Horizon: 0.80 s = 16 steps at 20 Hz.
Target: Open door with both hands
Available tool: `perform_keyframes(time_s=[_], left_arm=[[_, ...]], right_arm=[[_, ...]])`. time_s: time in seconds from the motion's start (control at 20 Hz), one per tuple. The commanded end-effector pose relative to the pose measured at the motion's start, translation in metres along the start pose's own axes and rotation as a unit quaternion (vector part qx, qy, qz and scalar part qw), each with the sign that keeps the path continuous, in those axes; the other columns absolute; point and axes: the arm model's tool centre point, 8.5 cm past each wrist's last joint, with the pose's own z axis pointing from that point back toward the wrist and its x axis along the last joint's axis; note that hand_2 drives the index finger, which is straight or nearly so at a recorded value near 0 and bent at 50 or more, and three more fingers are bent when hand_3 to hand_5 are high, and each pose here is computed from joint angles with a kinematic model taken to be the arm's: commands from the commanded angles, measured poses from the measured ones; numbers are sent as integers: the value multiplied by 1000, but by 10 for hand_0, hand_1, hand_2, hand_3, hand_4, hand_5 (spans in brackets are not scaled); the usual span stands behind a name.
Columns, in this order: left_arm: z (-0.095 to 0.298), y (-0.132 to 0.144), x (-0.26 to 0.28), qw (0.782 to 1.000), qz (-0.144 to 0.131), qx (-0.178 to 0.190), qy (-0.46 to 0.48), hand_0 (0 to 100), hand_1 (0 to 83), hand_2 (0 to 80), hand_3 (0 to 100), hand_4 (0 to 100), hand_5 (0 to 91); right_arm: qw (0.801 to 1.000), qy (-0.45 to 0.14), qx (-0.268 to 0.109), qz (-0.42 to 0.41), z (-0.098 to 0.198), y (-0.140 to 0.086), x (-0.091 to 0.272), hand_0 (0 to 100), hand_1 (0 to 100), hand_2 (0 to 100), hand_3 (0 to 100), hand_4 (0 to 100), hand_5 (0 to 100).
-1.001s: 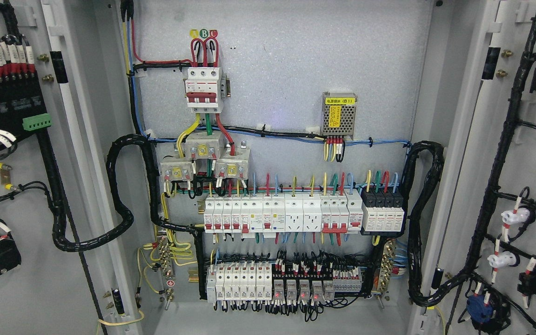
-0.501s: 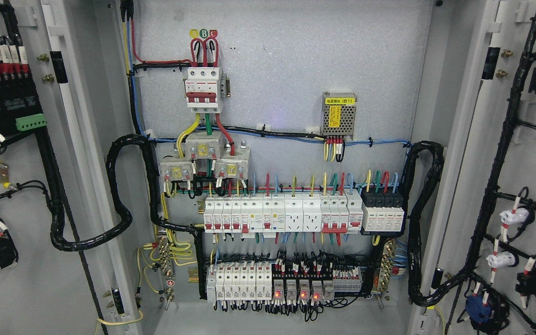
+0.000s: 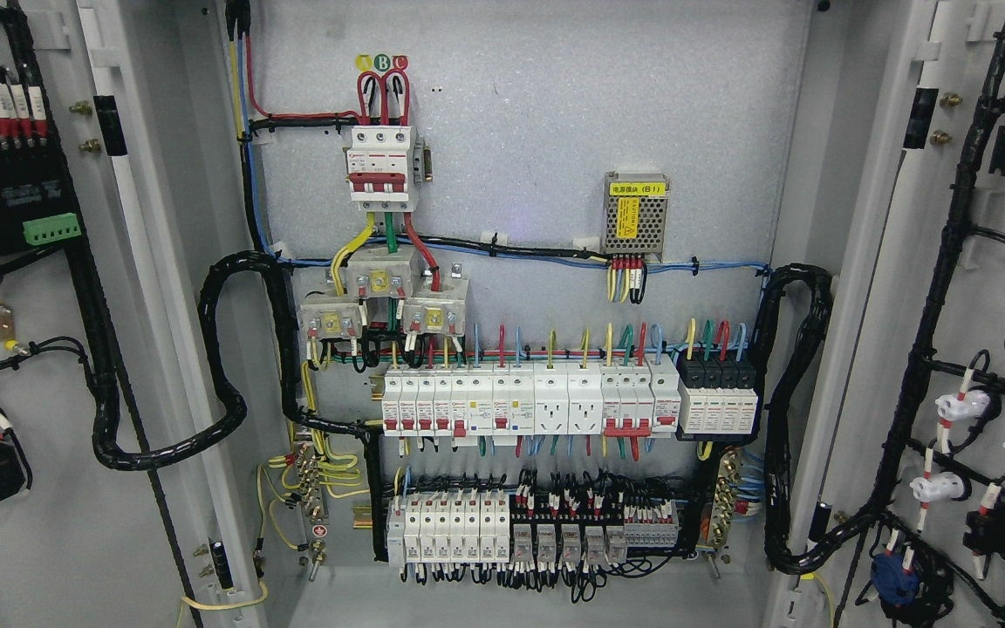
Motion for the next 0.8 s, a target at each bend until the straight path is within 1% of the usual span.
perform_keyframes(time_s=[0.0,0.05,0.15,0.25,0.35,0.4,0.45,0.55,0.65,0.75], left_arm=[[-2,0,-1,1000,6,-2,5,289,0,28,28,33,0],[-5,-4,0,1000,5,-8,3,289,0,28,28,34,0],[-17,-24,-2,999,9,-33,-2,289,0,28,28,34,0],[-29,-45,-3,998,20,-59,-7,289,0,28,28,34,0],[-43,-69,-9,997,31,-70,-11,289,0,28,28,34,0],[-50,-84,-16,997,30,-74,-3,289,0,28,28,34,0],[-58,-102,-24,996,27,-84,5,289,0,28,28,33,0],[-69,-137,-37,995,32,-99,11,289,0,28,28,34,0],[-82,-166,-48,995,38,-93,18,289,0,28,28,34,0],[-96,-197,-62,997,42,-56,31,289,0,28,28,34,0]], right_arm=[[1000,-26,14,-9,-31,50,-10,219,0,0,0,0,0],[1000,-20,13,-14,-35,57,-13,219,0,0,0,0,0],[999,-6,21,-30,-43,74,-20,219,0,0,0,0,0],[999,0,26,-39,-47,87,-24,219,0,0,0,0,0],[999,-2,1,-44,-55,95,-26,219,0,0,0,0,0],[999,1,-9,-40,-60,98,-27,219,0,0,0,0,0],[999,8,-9,-39,-62,102,-28,219,0,0,0,0,0],[999,5,-1,-48,-70,114,-28,219,0,0,0,0,0],[998,1,1,-60,-76,124,-28,219,0,0,0,0,0],[998,2,15,-67,-77,136,-29,219,0,0,0,0,0]])
